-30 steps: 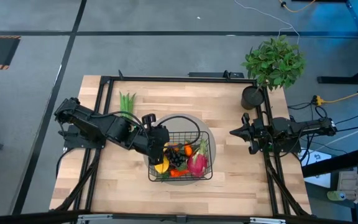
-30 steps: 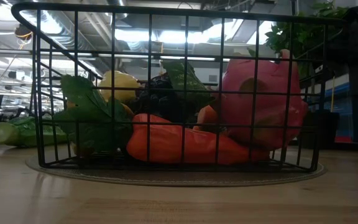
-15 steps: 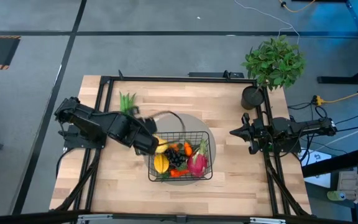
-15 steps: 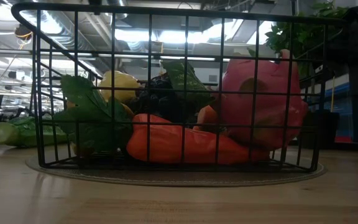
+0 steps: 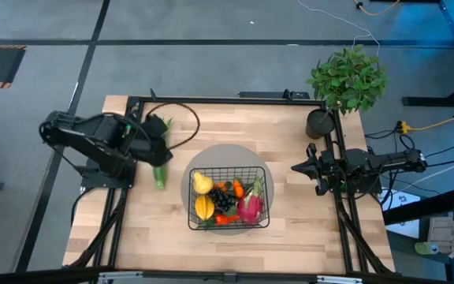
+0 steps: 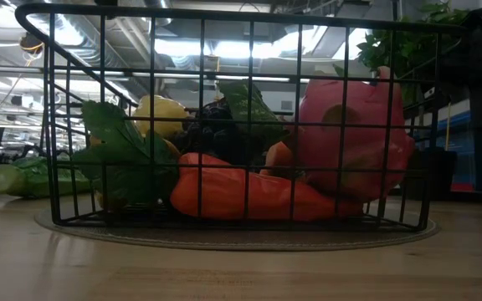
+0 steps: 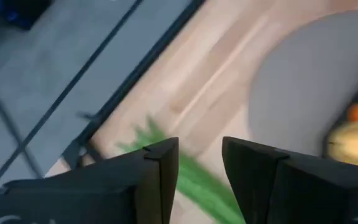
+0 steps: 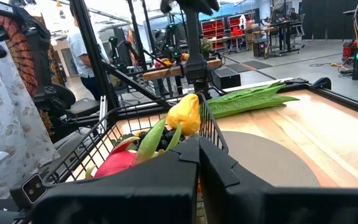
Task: Build produce basket
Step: Put the leaf lettuce into the wire basket
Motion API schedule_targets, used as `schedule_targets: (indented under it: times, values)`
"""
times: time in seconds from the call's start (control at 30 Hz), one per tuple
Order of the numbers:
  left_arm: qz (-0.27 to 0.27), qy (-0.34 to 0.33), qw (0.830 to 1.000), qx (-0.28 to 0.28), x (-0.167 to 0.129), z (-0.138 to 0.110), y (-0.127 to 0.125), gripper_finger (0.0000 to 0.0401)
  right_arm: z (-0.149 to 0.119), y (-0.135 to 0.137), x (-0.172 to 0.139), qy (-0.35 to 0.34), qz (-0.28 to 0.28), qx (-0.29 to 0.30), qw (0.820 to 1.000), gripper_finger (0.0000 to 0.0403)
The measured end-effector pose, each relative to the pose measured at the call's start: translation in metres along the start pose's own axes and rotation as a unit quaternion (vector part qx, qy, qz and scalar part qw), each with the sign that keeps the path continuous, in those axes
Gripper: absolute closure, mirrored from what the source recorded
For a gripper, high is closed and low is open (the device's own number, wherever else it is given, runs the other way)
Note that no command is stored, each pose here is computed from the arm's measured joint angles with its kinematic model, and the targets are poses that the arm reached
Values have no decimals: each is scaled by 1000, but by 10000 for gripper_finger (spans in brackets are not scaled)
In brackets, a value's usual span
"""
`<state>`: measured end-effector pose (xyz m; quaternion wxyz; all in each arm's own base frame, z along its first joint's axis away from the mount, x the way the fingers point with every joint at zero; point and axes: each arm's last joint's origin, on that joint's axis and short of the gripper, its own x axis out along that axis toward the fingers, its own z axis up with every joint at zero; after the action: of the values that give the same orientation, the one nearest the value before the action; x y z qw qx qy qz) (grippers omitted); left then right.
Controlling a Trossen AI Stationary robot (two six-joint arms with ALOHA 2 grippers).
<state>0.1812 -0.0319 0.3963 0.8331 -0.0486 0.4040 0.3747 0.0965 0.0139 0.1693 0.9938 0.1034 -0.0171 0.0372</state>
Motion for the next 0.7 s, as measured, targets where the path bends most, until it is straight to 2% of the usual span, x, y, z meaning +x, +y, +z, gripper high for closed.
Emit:
schedule_targets:
  times: [0.23, 0.4, 0.57, 0.7]
  values:
    - [70, 53, 995, -49, 38, -19, 10, 233, 0, 0, 0, 0, 0, 0, 1000, 398]
    - [113, 116, 982, -95, 69, -36, 10, 187, 0, 0, 0, 0, 0, 0, 1000, 398]
    - [131, 229, 956, -128, 102, -58, 15, 154, 0, 0, 0, 0, 0, 0, 1000, 398]
    - [128, 302, 931, -157, 126, -73, 23, 148, 0, 0, 0, 0, 0, 0, 1000, 398]
